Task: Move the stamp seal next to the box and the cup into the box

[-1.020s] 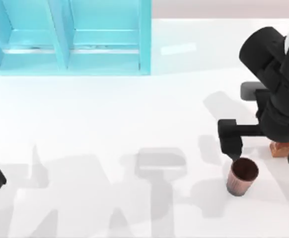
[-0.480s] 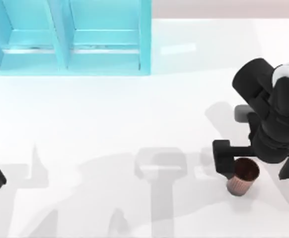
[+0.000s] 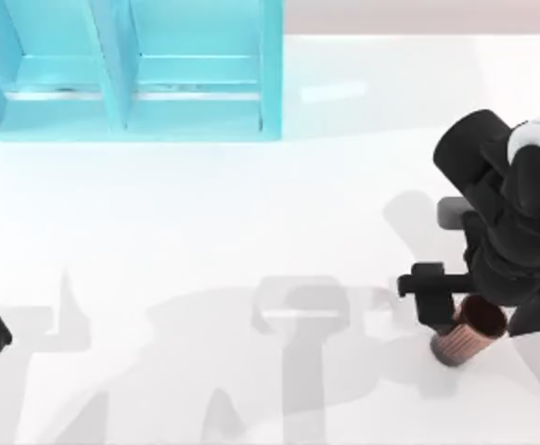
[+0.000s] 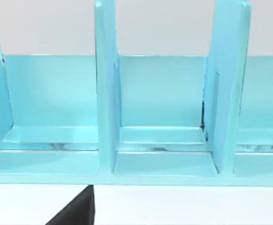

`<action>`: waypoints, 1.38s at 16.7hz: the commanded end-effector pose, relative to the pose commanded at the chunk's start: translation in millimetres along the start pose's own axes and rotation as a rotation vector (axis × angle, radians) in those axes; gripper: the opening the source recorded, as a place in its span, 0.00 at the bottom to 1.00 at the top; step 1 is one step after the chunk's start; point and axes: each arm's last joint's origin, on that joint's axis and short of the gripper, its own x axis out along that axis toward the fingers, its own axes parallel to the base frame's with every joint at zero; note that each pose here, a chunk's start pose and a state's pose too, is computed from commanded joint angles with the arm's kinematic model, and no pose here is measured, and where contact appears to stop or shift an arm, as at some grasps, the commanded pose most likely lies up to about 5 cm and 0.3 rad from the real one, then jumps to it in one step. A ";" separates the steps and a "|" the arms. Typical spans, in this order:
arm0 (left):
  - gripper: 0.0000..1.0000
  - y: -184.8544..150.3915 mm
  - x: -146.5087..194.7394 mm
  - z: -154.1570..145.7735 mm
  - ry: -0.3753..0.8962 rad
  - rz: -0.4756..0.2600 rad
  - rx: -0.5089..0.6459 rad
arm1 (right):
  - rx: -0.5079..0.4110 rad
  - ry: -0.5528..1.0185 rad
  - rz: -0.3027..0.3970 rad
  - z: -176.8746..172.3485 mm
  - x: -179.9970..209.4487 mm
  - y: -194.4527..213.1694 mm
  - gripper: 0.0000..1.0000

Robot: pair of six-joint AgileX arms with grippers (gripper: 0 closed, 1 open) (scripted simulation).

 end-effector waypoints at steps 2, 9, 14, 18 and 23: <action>1.00 0.0 0.0 0.0 0.000 0.000 0.000 | 0.000 0.000 0.000 0.0 0.0 0.0 0.40; 1.00 0.0 0.0 0.0 0.000 0.000 0.000 | 0.000 0.000 0.000 0.0 0.0 0.0 0.00; 1.00 0.0 0.0 0.0 0.000 0.000 0.000 | 0.000 0.000 0.000 0.0 0.0 0.0 0.00; 1.00 0.0 0.0 0.0 0.000 0.000 0.000 | 0.002 -0.005 0.002 2.3 -5.5 -4.4 0.00; 1.00 0.0 0.0 0.0 0.000 0.000 0.000 | 0.002 0.013 -0.003 9.5 -54.8 -54.9 0.00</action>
